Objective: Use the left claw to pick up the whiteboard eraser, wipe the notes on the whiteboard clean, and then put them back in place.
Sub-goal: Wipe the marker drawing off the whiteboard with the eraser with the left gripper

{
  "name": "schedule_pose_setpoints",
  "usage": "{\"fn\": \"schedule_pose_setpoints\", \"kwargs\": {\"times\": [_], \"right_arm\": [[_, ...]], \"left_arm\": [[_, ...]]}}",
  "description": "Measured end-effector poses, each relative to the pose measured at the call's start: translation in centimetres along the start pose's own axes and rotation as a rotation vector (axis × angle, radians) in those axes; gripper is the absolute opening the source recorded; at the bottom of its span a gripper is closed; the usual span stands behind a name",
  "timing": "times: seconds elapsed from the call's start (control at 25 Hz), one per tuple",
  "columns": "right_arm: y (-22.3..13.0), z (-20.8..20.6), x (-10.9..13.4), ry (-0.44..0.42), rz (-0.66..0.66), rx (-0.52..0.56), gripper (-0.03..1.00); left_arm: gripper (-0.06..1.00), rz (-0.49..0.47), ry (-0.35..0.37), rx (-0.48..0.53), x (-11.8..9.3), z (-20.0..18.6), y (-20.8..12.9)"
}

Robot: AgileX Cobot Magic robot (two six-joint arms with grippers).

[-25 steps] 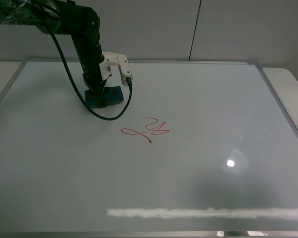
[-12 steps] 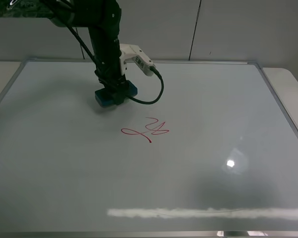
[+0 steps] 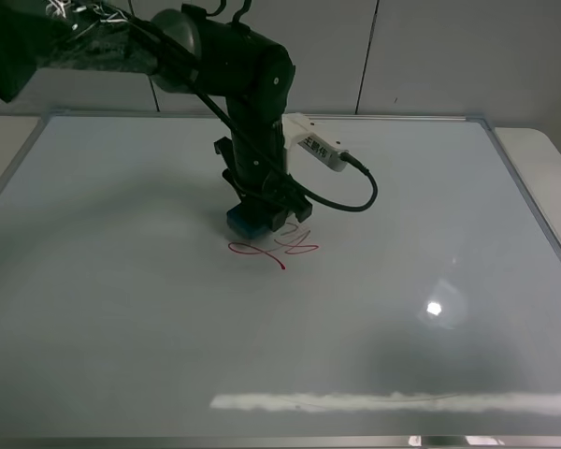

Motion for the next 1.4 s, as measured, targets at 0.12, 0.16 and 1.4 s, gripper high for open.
{"fn": "schedule_pose_setpoints", "kwargs": {"times": [0.12,0.16,1.4], "right_arm": [[0.0,0.0,0.0,0.0,0.0,0.0,0.99],[0.0,0.0,0.0,0.0,0.0,0.0,0.99],[0.0,0.0,0.0,0.0,0.0,0.0,0.99]], "left_arm": [[0.55,0.016,-0.016,-0.013,-2.8,0.4,0.4],[0.55,0.023,-0.025,-0.016,-3.5,0.4,0.5],[0.55,0.081,-0.05,-0.065,-7.2,2.9,1.5]]}}
Point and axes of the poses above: a point on each arm's last joint axis where the gripper is mounted, z pointing out along that axis toward the gripper, x along the wrist's bending axis when the last joint is at zero, y = z × x, the point moved 1 cm from there along z, pointing out along that axis toward the gripper, and after that the axes turned 8 degrees about z, right-handed, at the moved point
